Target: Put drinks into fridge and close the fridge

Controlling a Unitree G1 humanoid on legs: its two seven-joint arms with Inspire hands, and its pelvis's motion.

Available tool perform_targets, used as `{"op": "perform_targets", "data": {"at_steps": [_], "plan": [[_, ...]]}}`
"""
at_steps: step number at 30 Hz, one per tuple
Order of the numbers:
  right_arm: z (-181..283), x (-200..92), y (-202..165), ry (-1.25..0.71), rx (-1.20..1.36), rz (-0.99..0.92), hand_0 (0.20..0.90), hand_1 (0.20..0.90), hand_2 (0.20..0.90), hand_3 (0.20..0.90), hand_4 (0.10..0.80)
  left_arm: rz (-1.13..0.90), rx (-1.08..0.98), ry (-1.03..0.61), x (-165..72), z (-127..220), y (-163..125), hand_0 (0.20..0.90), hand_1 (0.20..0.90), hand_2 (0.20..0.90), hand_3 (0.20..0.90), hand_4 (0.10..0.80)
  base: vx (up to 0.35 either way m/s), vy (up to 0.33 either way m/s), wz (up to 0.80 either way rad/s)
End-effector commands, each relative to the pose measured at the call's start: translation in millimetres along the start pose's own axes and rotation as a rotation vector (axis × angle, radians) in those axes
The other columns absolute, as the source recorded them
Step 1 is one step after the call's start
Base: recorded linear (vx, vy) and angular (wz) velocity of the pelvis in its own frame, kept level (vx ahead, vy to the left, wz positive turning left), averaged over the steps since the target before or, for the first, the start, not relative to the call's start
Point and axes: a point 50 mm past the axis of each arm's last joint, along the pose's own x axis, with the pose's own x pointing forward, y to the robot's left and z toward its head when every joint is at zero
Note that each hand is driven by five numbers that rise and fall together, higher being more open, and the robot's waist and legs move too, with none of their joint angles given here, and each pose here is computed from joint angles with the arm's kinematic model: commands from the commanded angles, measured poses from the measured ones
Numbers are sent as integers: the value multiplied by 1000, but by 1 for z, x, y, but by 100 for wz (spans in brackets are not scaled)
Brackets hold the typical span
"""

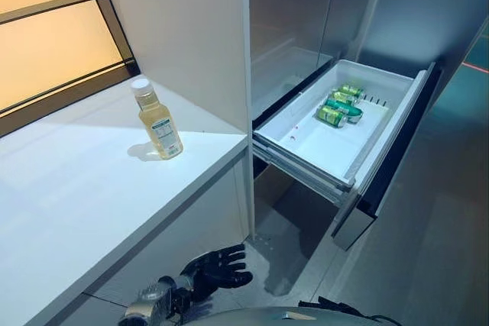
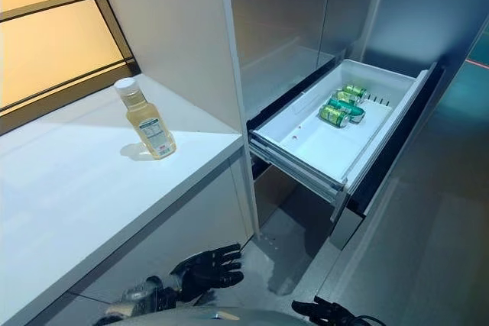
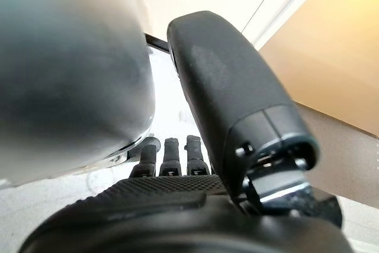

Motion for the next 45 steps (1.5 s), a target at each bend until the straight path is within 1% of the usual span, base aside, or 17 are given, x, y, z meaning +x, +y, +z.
{"op": "perform_targets", "data": {"at_steps": [1,2,3,4,6,9,13,15,19,22,26,29,31,33,36,41,45], "plan": [[16,0,1,-36,-14,14,900,900,900,900,800,-300,94,-211,-2,90,-24,900,900,900,900,800,0,0,0],[16,0,1,-36,-14,14,900,900,900,900,800,-300,94,-210,-2,90,-24,900,900,900,900,800,0,0,0],[10,0,-2,-38,-1,7,900,900,900,900,800,-407,182,-265,-17,128,-48,900,900,900,900,800,2,2,4],[7,-1,-2,-38,3,5,900,900,900,900,800,-463,233,-308,-24,139,-55,900,900,900,900,800,5,2,8],[1,-2,-5,-38,14,-1,900,900,900,900,800,-581,319,-430,-43,170,-80,900,900,900,900,800,7,-3,6],[-9,-2,-5,-30,28,-3,900,900,900,900,800,-777,411,-676,-75,207,-117,900,900,900,900,800,19,-10,3],[-22,-1,0,-15,24,1,900,900,900,900,800,-950,490,-991,-112,238,-145,900,900,900,900,800,26,-18,3],[-25,-1,3,-9,22,4,900,900,900,900,800,-999,531,-1112,-126,247,-154,900,900,900,900,800,0,0,0],[-33,0,9,4,13,8,900,900,900,900,800,-1024,654,-1355,-153,260,-168,900,900,900,900,800,14,-12,3],[-36,0,11,12,6,8,900,900,900,900,800,-923,785,-1515,-170,264,-177,900,900,900,900,800,7,-8,8],[-38,1,13,18,-7,8,900,900,900,900,800,-615,958,-1741,-194,267,-180,900,900,900,900,800,-9,-5,5],[-39,1,16,22,-13,13,900,900,900,900,800,-423,1033,-1839,-206,267,-181,900,900,900,900,800,-10,-17,6],[-38,2,18,25,-18,20,900,900,900,900,800,-319,1036,-1880,-209,268,-180,900,900,900,900,800,-5,-24,18],[-36,3,22,23,-23,26,900,900,900,900,800,-174,998,-1910,-210,270,-177,900,900,900,900,800,-3,-26,27],[-34,4,26,21,-29,33,900,900,900,900,800,-44,970,-1914,-207,273,-174,900,900,900,900,800,-8,-26,20],[-28,6,32,20,-53,47,900,900,900,900,800,231,959,-1870,-201,279,-165,900,900,900,900,800,-11,-30,20],[-25,6,33,24,-70,51,900,900,900,900,800,354,937,-1813,-197,284,-156,900,900,900,900,800,-10,-18,11]]}}
